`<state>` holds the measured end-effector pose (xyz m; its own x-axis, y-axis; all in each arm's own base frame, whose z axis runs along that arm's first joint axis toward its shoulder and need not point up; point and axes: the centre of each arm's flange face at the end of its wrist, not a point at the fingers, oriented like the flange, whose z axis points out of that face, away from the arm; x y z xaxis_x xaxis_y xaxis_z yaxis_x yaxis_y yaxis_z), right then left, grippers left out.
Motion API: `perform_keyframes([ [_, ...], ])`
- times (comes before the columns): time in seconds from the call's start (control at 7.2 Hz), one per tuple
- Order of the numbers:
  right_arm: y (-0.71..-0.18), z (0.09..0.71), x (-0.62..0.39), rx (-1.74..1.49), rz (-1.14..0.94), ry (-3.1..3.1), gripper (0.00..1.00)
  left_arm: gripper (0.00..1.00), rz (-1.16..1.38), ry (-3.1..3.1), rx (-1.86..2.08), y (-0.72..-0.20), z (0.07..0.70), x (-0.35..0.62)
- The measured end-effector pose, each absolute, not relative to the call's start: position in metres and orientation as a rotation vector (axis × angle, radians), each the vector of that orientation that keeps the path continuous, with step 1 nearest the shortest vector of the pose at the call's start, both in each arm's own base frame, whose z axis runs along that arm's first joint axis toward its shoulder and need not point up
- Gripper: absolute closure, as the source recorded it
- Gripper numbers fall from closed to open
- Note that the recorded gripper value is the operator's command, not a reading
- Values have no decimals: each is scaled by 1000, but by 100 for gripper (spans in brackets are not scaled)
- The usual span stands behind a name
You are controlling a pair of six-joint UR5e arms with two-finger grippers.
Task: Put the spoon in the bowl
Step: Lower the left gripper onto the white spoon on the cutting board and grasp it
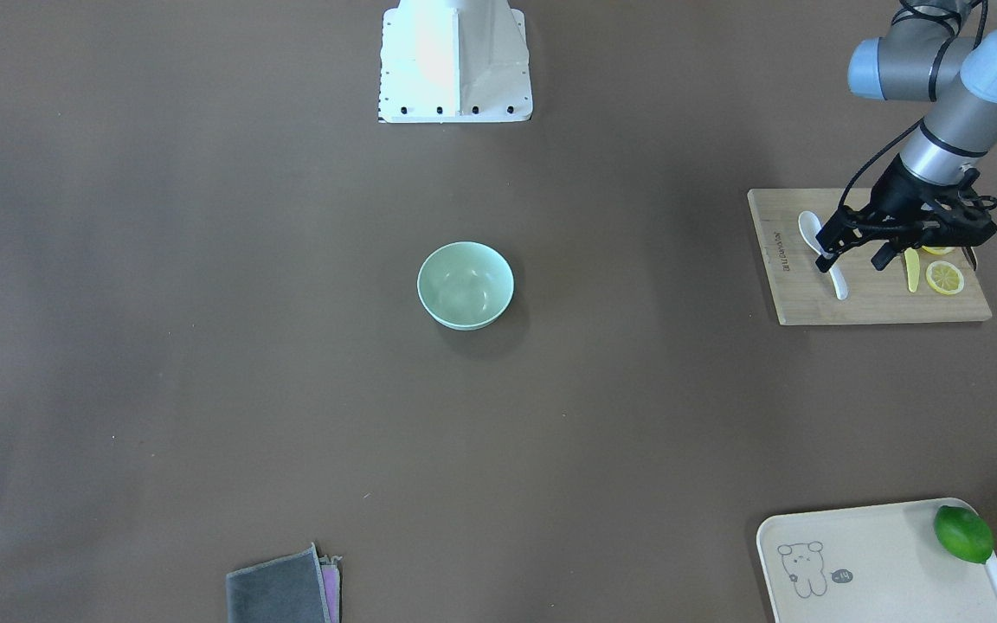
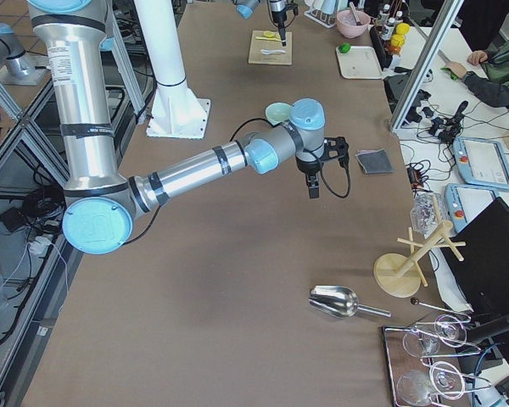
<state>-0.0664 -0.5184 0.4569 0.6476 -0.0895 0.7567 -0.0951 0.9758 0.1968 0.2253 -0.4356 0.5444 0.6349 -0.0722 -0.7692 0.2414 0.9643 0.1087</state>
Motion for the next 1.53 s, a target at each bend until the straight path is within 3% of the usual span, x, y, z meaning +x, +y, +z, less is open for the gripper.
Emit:
perform_keyframes([
  [0.28, -499, 494, -26, 213, 34, -857, 0, 18, -179, 834, 198, -432, 561, 232],
  [0.69, -493, 503, -19, 209, 44, -850, 0, 18, -171, 824, 184, -424, 567, 244],
  [1.25, -493, 503, -19, 210, 46, -850, 0, 47, -146, 824, 172, -416, 568, 257],
  [1.53, -493, 503, -19, 208, 46, -851, 0, 80, -142, 822, 168, -415, 570, 259],
])
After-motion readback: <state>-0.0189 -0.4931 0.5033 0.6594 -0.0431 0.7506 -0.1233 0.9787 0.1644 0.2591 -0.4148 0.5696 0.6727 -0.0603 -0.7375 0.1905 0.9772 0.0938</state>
